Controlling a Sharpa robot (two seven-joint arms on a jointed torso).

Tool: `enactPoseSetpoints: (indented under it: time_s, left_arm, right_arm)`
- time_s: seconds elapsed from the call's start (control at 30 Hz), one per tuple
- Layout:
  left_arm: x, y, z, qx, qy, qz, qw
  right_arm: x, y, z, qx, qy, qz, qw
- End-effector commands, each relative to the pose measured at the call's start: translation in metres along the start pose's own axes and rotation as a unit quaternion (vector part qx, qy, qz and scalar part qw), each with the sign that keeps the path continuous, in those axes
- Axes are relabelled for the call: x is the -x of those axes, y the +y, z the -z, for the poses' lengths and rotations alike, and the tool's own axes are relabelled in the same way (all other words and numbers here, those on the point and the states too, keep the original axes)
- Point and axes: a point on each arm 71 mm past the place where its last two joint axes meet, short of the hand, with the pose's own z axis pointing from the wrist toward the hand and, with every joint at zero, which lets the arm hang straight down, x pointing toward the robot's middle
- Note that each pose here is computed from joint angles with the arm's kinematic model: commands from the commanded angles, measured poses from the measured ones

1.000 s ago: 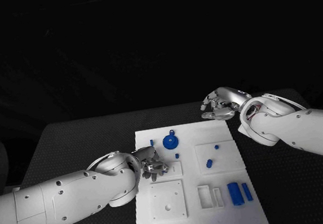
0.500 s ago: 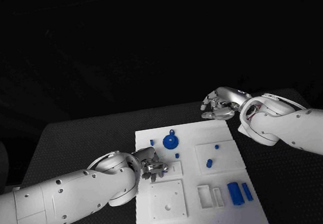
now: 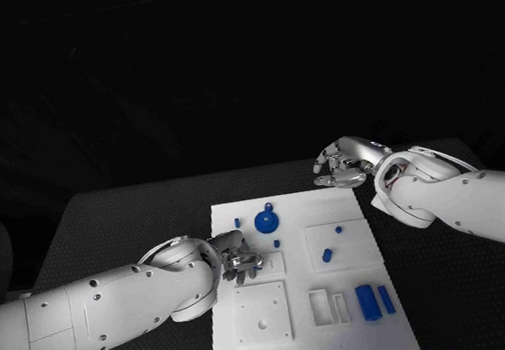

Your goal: Assemble the parts on the task board

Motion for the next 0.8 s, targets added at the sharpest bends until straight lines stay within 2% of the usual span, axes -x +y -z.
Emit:
enactPoseSetpoints:
  time_s: [0.03, 0.53, 0.8]
  left_arm:
    - [-0.0113, -0.0047, -0.0007, -0.004, 0.035, -0.006, 0.999]
    - [-0.0122, -0.0064, -0.0047, -0.002, 0.046, -0.014, 0.999]
    - [-0.01, -0.003, -0.0058, 0.004, 0.039, -0.013, 0.999]
  right_arm:
    - [-0.0012, 0.0012, -0.0003, 0.004, 0.007, 0.0, 1.0]
    - [-0.0018, 0.0017, -0.0007, 0.004, 0.01, 0.0, 1.0]
    - [-0.0017, 0.0015, -0.0005, 0.004, 0.01, 0.0, 1.0]
